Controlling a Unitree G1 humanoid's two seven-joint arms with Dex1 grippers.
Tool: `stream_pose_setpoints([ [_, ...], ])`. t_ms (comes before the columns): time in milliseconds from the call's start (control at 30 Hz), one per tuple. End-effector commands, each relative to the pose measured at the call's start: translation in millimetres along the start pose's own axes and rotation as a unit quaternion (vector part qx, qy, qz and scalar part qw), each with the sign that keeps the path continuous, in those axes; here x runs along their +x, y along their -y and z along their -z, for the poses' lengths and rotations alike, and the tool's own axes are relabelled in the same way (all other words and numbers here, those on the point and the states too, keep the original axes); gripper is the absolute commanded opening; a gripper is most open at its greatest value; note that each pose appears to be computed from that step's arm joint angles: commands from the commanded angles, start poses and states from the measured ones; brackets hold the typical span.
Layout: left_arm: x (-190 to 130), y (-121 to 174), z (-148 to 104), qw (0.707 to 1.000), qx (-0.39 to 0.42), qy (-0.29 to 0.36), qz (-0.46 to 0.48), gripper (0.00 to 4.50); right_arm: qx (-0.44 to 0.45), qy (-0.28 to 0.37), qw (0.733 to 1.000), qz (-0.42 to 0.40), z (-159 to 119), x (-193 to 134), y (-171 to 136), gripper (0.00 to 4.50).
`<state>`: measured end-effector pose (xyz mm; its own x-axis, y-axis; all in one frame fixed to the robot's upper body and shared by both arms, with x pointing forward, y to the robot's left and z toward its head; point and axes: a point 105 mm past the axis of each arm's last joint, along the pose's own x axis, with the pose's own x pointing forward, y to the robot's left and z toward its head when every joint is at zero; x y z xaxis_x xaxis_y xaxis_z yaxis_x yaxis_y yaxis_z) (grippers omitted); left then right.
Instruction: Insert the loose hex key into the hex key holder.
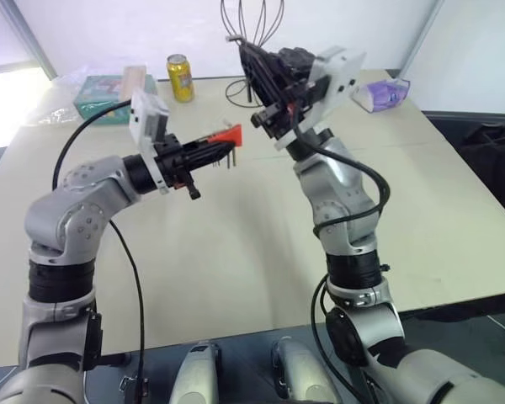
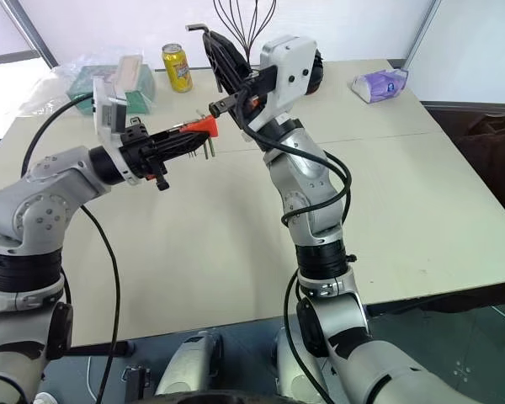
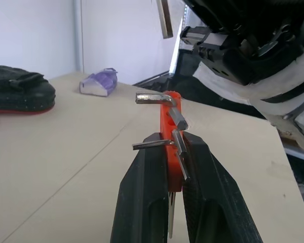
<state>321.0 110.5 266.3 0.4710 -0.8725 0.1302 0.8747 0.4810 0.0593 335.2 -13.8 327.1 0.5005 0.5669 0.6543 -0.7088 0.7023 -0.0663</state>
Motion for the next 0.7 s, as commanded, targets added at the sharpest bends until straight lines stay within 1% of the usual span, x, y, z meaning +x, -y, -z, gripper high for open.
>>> stream_pose_setpoints([
  [33, 2.7, 1.8, -14.5, 1.0, 0.023, 0.02, 0.005, 0.0, -0.012, 0.029, 0.999, -0.009, -10.0, 3.0, -8.8, 0.1],
  [467, 9.5, 2.0, -22.8, 0.999, 0.025, 0.034, 0.011, 0.0, -0.011, 0.024, 1.0, -0.006, -1.3, -0.5, -12.1, 0.1],
  [700, 9.6, 1.7, -23.7, 0.999, 0.023, 0.038, 0.011, 0.0, -0.014, 0.024, 1.0, -0.004, -3.5, -1.0, -12.3, 0.1],
])
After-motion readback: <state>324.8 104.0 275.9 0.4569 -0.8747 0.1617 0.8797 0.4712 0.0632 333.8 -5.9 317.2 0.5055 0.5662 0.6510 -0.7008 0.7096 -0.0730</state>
